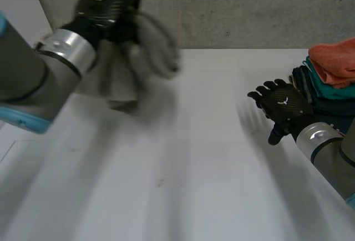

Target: Fold the laundry.

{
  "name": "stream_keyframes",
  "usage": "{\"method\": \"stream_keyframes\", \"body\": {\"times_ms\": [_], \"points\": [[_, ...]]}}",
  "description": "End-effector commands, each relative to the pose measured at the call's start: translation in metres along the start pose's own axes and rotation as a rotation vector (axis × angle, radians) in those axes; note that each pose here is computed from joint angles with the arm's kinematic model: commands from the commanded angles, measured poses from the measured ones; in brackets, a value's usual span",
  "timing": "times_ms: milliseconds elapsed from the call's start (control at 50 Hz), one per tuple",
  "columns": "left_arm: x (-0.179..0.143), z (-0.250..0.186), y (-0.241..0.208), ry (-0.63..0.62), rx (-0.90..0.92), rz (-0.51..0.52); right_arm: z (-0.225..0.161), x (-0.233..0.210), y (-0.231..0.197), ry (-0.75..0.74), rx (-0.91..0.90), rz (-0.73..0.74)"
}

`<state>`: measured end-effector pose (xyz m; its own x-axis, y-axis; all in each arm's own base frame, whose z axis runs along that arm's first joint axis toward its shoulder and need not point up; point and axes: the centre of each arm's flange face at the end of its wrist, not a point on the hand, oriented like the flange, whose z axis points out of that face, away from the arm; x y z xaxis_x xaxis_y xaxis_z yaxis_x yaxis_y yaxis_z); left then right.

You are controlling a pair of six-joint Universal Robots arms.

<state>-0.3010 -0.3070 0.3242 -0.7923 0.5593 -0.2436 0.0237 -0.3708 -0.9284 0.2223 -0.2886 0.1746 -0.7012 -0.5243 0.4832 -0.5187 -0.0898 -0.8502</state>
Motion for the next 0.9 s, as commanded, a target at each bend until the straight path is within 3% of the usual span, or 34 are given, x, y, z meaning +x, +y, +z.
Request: {"method": "stream_keyframes", "body": {"times_ms": [20,80,160,320,440,540,700,820,900], "points": [[0.101,-0.013,0.038,0.207,-0.109,-0.110,-0.002,0.009,-0.004,0.032,0.003,0.000],[0.128,-0.018,0.079,0.229,-0.211,-0.111,-0.002,0.013,-0.004,0.042,0.005,0.020],[0.141,-0.026,0.119,0.200,-0.349,-0.076,0.000,0.022,-0.004,0.066,0.008,0.063],[0.159,-0.042,0.114,0.235,-0.423,-0.008,0.001,0.039,-0.007,0.107,0.020,0.151],[0.138,-0.051,0.057,0.196,-0.342,-0.004,-0.005,0.039,-0.012,0.063,-0.040,0.180],[0.114,-0.059,0.036,0.145,-0.317,0.005,-0.019,0.034,-0.018,-0.009,-0.157,0.220],[0.038,-0.059,0.070,0.021,-0.414,0.038,-0.046,0.012,-0.035,-0.133,-0.215,0.257],[0.009,-0.068,0.134,0.151,-0.538,0.130,-0.061,-0.021,-0.046,-0.217,-0.149,0.221],[0.008,-0.079,0.163,0.250,-0.597,0.172,-0.062,-0.039,-0.044,-0.239,-0.110,0.194]]}}
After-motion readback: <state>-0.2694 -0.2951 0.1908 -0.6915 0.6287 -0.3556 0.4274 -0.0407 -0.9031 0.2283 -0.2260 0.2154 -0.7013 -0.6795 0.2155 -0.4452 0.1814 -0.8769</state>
